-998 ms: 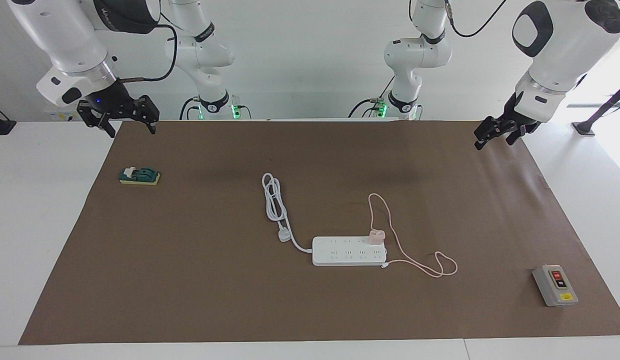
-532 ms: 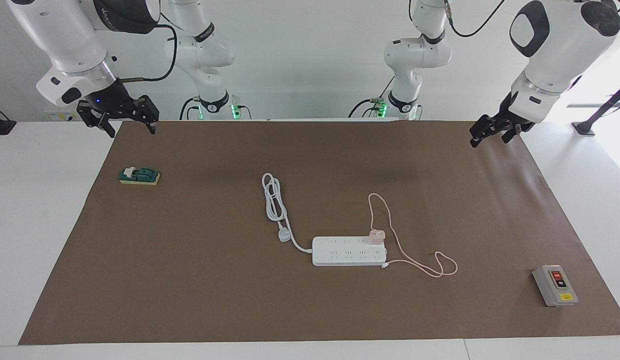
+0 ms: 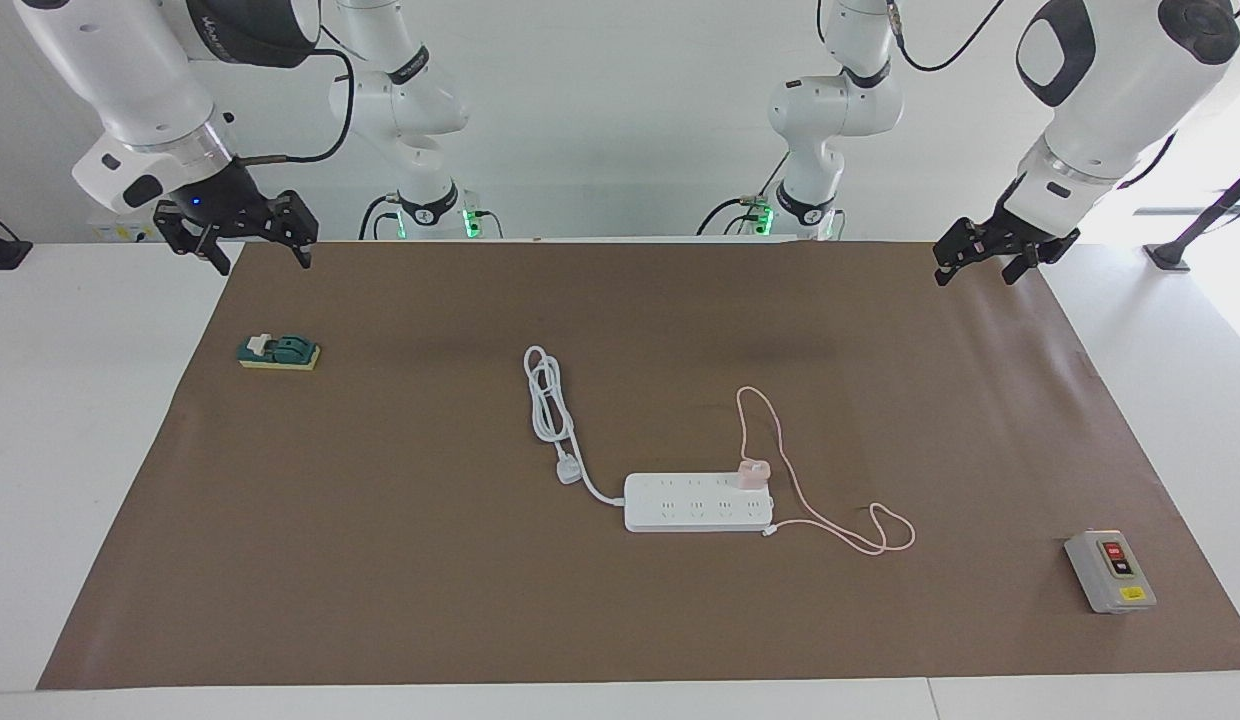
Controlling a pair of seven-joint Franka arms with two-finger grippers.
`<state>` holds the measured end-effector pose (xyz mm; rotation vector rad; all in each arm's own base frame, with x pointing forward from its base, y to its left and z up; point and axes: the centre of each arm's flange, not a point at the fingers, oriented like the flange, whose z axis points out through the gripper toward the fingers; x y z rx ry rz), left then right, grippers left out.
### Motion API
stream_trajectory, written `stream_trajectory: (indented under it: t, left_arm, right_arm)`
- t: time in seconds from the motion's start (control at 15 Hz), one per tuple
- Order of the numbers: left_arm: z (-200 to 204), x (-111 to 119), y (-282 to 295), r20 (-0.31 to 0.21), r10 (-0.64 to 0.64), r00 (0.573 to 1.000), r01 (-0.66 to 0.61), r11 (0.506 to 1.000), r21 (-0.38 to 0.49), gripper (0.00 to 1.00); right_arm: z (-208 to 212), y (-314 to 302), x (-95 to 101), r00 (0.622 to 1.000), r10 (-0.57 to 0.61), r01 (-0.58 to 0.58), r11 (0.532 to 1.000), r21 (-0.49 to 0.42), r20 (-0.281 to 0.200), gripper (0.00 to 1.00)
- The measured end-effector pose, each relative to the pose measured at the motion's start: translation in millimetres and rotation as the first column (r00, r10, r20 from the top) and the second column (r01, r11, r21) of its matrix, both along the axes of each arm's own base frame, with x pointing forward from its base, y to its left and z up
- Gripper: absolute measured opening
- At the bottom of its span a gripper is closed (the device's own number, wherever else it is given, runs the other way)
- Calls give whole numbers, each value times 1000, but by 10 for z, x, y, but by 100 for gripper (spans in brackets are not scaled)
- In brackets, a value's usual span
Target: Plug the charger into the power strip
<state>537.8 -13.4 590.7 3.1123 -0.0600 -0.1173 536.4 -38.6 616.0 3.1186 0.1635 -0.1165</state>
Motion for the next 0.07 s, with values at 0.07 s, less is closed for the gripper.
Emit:
stream_trajectory:
  t: [0.07]
  left_arm:
    - [2,0,0,0,0,1000,0,1000,0,100]
  right_arm:
    - [0,0,0,1000,0,0,1000,0,0,100]
